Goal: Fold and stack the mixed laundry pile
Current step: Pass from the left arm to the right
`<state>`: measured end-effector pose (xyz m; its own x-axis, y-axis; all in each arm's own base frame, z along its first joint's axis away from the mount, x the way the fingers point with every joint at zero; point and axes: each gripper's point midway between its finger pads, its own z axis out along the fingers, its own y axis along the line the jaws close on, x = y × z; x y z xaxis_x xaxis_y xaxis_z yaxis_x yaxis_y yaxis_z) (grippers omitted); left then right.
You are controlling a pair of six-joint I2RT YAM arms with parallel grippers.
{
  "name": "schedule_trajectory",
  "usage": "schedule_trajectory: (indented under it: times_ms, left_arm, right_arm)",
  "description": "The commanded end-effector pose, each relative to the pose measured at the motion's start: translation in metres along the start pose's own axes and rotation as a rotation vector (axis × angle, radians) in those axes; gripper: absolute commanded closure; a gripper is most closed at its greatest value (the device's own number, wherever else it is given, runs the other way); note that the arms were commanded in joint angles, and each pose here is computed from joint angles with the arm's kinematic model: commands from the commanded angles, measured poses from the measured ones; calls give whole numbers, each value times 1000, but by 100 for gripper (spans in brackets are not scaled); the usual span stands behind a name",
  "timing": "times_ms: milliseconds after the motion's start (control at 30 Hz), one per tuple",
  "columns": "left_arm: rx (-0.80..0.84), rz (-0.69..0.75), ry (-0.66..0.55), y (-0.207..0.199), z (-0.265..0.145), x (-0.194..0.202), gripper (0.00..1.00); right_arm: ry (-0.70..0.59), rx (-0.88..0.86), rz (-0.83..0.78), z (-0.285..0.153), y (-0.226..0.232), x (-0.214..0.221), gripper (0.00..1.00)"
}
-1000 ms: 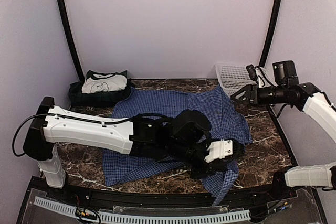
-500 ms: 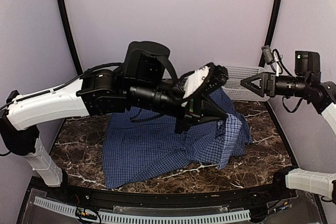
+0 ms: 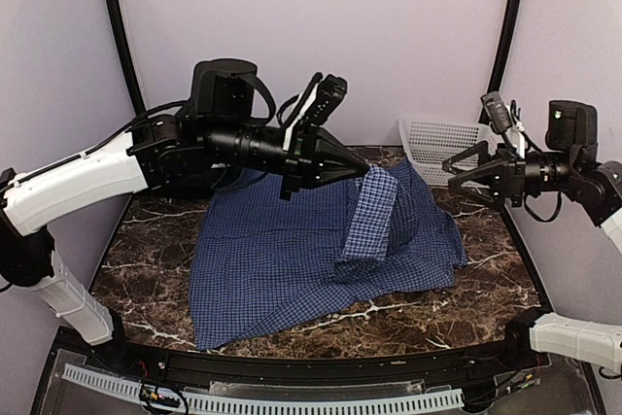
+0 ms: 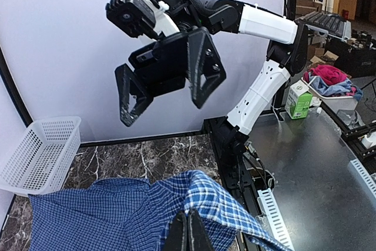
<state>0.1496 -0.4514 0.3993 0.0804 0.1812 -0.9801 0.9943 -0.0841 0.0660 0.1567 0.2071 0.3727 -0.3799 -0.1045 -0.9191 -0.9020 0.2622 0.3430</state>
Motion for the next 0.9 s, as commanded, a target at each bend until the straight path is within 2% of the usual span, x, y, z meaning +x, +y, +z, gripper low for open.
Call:
schedule_trajectory:
  times_ms: [0, 367, 467, 500, 533, 567, 633, 667, 700, 733, 767, 800, 833, 867]
  left_arm:
    - [64, -5, -105, -5, -20, -31, 100]
    - [144, -43, -134, -4, -15, -38, 100]
    - [157, -57, -128, -4, -13, -38, 100]
    - [157, -64, -127, -3, -12, -37, 100]
    - [153, -71, -125, -1, -12, -37, 100]
    - [140, -89, -127, 3, -13, -37, 100]
    - [105, -118, -132, 12, -15, -38, 99]
    - [82, -136, -129, 17, -15, -36, 89]
    - [19, -159, -131, 26, -18, -37, 83]
    - [-12, -174, -124, 31, -19, -33, 72]
    - [-97, -193, -124, 41, -27, -34, 65]
    - [-162, -206, -123, 46, -37, -32, 50]
    - [-313, -252, -102, 69, -47, -22, 43]
    - [-383, -289, -74, 72, -61, -11, 35]
  right_arm:
    - [25, -80, -76, 16, 12, 1, 14]
    - [160, -86, -199, 76, 17, 8, 15]
    - [156, -78, -225, 83, 18, 3, 20]
    - [156, -80, -235, 84, 20, 2, 26]
    - [160, -80, -240, 86, 20, 1, 36]
    - [162, -79, -243, 87, 21, 0, 50]
    - [159, -82, -248, 88, 22, -2, 84]
    - [151, -77, -246, 87, 22, -6, 100]
    - [144, -63, -243, 86, 21, -9, 100]
    - [129, -52, -247, 84, 22, -13, 100]
    - [110, -44, -253, 81, 24, -19, 100]
    - [89, -27, -257, 77, 25, -24, 100]
    - [72, -5, -259, 72, 25, -29, 100]
    - [60, 19, -260, 68, 25, -33, 100]
